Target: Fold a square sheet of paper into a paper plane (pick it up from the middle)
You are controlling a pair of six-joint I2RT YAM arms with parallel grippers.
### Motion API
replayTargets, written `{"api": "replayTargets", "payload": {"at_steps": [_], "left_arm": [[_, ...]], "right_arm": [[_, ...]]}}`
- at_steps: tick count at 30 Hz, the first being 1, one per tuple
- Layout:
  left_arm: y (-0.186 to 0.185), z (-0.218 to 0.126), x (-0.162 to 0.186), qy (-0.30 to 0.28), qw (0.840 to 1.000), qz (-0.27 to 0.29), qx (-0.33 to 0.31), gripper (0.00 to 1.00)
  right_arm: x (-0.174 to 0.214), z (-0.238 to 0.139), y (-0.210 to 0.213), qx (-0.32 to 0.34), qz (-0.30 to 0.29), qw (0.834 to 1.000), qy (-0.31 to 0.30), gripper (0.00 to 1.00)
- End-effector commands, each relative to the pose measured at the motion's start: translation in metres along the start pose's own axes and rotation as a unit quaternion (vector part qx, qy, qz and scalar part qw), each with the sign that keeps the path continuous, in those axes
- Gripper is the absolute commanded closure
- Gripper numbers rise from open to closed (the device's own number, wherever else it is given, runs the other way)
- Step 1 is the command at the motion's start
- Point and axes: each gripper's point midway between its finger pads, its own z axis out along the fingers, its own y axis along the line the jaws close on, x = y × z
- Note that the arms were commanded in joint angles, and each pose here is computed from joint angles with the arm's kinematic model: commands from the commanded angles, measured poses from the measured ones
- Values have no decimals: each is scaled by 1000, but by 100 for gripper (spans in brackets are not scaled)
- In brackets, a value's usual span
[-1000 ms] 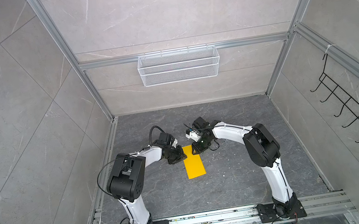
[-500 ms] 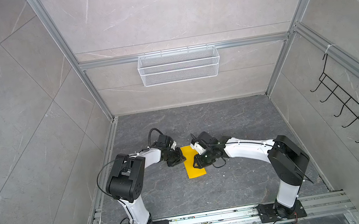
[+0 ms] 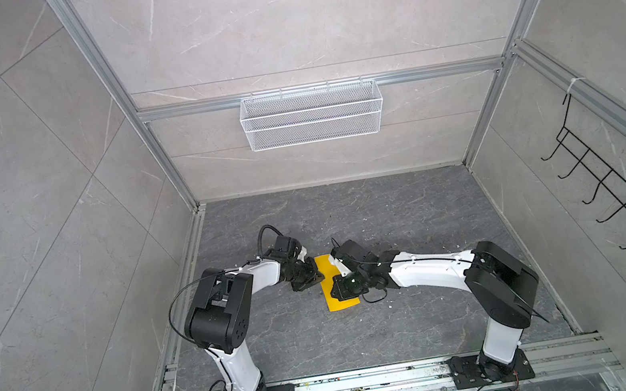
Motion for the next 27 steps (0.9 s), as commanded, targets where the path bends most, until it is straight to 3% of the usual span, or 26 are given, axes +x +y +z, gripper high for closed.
{"api": "replayTargets", "payload": {"at_steps": [1,10,16,27], "left_arm": [[9,3,10,10,1000,-17,-12,86],[-1,-4,3,-2,1000,-19,-1,86],[-15,-9,-1,-9,1000,-17,25,84],[-34,-13,-6,-6,998,11,60,82]], "right_arm": [[-2,13,12,-20,5,1000,7,90],[-2,41,13,-23,27,999,35,92],[6,50,-5,17,32,998,57,92],[18,28,-39,82,26,995,57,91]]}}
